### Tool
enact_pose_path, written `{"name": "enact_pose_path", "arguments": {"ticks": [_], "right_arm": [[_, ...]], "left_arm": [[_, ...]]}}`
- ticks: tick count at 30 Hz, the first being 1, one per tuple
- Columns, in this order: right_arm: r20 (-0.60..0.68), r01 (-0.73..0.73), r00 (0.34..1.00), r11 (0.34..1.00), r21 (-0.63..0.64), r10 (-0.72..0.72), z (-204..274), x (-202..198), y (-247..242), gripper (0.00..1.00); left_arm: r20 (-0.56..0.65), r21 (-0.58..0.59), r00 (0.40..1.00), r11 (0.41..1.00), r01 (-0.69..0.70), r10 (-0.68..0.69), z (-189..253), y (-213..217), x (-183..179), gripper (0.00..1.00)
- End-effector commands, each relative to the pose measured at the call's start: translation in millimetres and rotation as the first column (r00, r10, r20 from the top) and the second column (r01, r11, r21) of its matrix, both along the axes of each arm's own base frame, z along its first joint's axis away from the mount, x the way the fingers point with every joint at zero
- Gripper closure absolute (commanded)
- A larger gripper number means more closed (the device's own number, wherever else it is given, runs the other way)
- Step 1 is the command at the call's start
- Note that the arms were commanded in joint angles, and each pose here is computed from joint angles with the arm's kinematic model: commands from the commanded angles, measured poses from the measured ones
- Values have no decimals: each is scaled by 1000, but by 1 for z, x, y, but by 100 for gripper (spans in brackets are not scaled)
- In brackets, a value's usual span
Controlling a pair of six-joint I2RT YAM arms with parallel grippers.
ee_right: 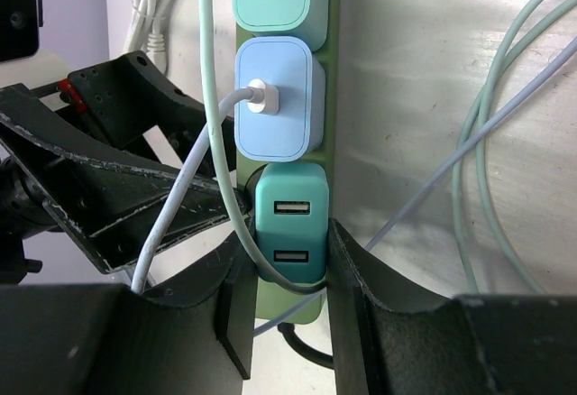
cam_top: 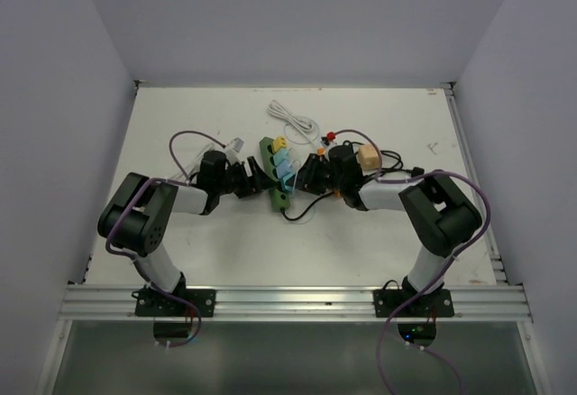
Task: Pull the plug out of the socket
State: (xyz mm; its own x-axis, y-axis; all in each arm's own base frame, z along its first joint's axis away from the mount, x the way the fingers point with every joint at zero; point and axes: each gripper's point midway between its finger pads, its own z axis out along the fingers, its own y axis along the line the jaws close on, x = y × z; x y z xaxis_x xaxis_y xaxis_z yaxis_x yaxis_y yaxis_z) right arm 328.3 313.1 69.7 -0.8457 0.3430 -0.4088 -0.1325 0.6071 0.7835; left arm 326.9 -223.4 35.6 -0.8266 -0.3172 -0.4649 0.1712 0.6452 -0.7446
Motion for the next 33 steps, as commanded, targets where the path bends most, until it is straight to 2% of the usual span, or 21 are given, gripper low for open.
{"name": "enact_pose_path", "arguments": {"ticks": [1, 3, 7, 9, 10, 15, 16, 21, 23, 24, 25, 26, 27, 28, 29, 33], "right_arm": [[144, -28, 990, 993, 114, 12, 57, 15, 23, 86], [153, -47, 988, 993, 110, 30, 58, 9, 31, 87], [160, -63, 986, 995, 77, 50, 51, 3, 40, 87], [160, -65, 986, 996, 67, 54, 47, 1, 42, 86], [157, -70, 986, 996, 58, 61, 43, -1, 43, 86], [177, -107, 979, 993, 43, 98, 47, -8, 50, 86], [178, -109, 979, 994, 22, 103, 45, -8, 49, 87], [192, -109, 976, 994, 6, 105, 49, -11, 46, 86], [197, -113, 974, 994, 1, 111, 52, -11, 47, 86], [208, -115, 971, 993, -14, 116, 51, -11, 47, 86], [198, -117, 972, 992, -41, 123, 48, -13, 45, 86], [210, -122, 969, 991, -60, 132, 52, -13, 49, 86], [214, -121, 967, 989, -89, 138, 52, -13, 49, 85], [209, -101, 968, 979, -175, 138, 42, -13, 42, 85], [230, -106, 961, 974, -200, 152, 51, -13, 49, 85], [252, -67, 954, 936, -345, 161, 51, -12, 45, 86]], "left_arm": [[-88, -4, 996, 1000, -6, 6, -17, 6, -15, 28], [-85, -13, 996, 1000, -14, 13, -17, 5, -13, 30], [-101, -53, 995, 999, -13, 8, -19, 1, -16, 44], [-101, -56, 995, 998, -16, 10, -19, 1, -16, 43], [-99, -57, 995, 998, -18, 12, -18, 1, -15, 36], [-72, -66, 997, 998, -25, 20, -10, 0, -9, 37], [-73, -65, 997, 998, -26, 22, -9, 0, -8, 44], [-87, -40, 996, 999, -29, 26, -16, 2, -6, 60], [-95, -35, 995, 999, -30, 27, -20, 2, -6, 70], [-90, -28, 996, 999, -31, 28, -21, 3, -6, 79], [-87, -16, 996, 999, -38, 36, -21, 4, -4, 97], [-108, 10, 993, 999, -47, 48, -27, 8, -6, 100], [-94, 48, 993, 997, -62, 67, -30, 13, -2, 100], [-80, 65, 994, 996, -68, 73, -26, 14, 2, 100], [-101, 114, 989, 989, -92, 104, -33, 22, 1, 100], [-64, 237, 987, 963, -129, 148, -33, 40, 10, 100]]}}
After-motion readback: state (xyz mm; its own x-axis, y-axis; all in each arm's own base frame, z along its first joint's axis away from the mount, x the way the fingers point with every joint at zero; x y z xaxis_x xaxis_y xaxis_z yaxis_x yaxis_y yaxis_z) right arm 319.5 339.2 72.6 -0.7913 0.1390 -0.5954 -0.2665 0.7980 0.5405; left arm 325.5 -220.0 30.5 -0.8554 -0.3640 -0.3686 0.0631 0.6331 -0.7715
